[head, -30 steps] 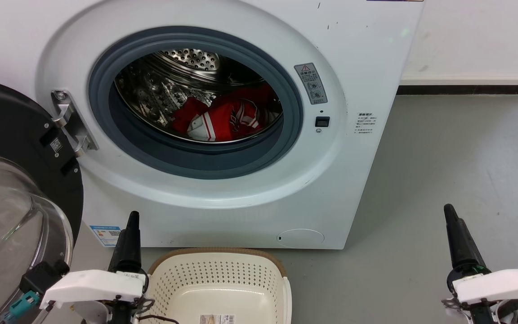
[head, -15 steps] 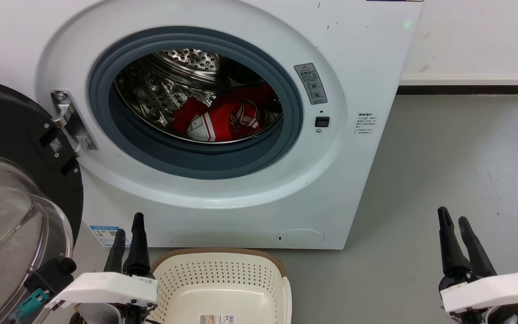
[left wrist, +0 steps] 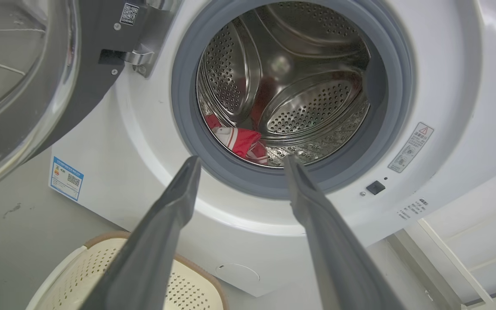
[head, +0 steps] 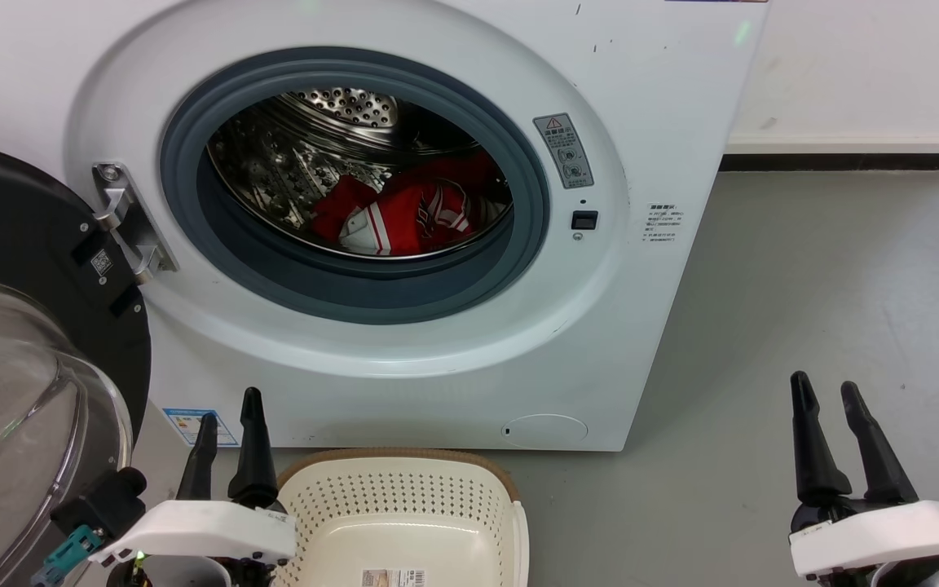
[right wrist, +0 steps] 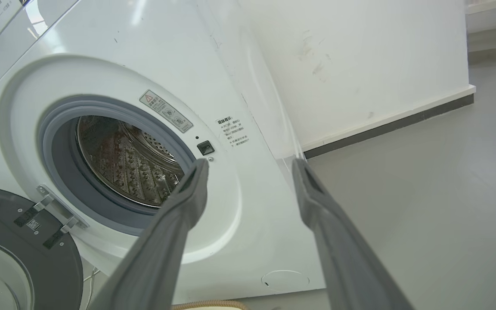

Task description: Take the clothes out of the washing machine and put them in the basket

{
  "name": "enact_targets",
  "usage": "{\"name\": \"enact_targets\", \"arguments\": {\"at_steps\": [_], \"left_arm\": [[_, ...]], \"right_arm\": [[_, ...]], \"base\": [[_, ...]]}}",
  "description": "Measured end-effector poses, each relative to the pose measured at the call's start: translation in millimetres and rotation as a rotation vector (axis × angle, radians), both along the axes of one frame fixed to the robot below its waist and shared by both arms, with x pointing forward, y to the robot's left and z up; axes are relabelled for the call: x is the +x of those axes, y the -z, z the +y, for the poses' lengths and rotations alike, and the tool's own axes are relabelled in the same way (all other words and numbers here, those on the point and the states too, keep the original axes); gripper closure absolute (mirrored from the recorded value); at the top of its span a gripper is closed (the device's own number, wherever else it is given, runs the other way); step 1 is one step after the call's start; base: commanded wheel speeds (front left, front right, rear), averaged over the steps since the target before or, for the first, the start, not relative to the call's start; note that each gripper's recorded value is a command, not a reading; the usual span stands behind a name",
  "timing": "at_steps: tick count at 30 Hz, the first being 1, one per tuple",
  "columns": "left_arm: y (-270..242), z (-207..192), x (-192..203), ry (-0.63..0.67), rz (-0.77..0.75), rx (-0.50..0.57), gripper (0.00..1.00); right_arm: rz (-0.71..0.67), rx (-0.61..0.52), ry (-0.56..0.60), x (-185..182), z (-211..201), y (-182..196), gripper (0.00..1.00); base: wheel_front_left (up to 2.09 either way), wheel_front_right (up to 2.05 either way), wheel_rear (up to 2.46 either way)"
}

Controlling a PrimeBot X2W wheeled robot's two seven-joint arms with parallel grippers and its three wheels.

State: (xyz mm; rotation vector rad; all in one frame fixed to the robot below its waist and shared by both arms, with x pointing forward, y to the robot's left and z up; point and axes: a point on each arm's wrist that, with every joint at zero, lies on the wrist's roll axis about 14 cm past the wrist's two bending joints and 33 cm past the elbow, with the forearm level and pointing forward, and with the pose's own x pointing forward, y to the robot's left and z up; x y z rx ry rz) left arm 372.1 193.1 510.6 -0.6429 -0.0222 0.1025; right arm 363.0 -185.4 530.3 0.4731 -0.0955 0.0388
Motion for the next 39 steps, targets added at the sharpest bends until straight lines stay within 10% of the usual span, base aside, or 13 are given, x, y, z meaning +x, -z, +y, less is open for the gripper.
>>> {"name": "enact_targets", "arguments": {"at_steps": [39], "left_arm": [[-9.4,-5.5,-8.9,0.007,-0.068,0.353,0.00]], "right_arm": [[-0.092,-0.412,-0.007,-13.2,10.8,-13.0,0.00]], "base": [[0.00,0.00,0.00]]}}
